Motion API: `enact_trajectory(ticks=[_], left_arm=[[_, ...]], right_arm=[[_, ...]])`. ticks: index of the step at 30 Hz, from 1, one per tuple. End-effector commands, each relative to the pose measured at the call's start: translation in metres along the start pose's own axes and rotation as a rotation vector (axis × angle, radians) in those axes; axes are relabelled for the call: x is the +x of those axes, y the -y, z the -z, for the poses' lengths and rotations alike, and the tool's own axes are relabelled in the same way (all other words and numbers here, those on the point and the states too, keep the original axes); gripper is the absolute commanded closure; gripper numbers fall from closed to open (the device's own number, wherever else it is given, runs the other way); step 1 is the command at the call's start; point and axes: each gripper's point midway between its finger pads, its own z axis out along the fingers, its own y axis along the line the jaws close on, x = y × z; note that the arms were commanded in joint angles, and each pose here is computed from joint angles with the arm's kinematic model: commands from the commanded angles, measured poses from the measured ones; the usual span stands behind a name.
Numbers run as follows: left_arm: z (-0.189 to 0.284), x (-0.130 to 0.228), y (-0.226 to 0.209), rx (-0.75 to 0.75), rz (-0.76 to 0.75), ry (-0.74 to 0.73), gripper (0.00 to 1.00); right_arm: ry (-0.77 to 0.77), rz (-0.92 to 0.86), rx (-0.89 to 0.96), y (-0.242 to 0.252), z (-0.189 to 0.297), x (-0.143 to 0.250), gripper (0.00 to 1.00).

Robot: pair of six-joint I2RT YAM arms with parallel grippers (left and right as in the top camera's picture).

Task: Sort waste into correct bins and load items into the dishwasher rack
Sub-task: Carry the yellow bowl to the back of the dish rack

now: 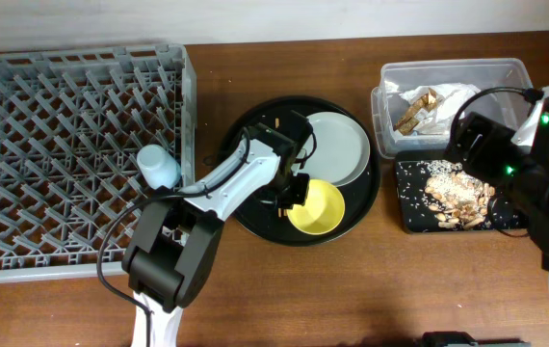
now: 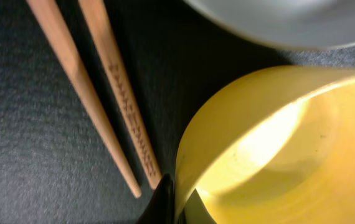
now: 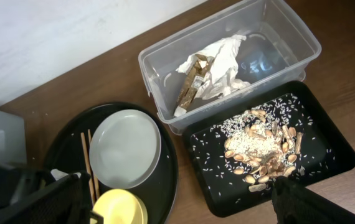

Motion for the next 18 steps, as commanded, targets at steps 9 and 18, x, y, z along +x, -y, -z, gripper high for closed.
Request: enact_trajectory(ticks=[9, 18], left_arm=[[0.130, -0.059, -0.019, -0.141, -0.006, 0.231, 0.99], [0.194, -0.078, -0.060, -0.236, 0.069, 0.359, 0.99]], right_arm=[[-0.132, 0.010, 0.081, 0.005, -0.054, 0.008, 0.02], [-0.323, -0.032, 0.099, -0.001, -0.132, 0.033, 0.02]])
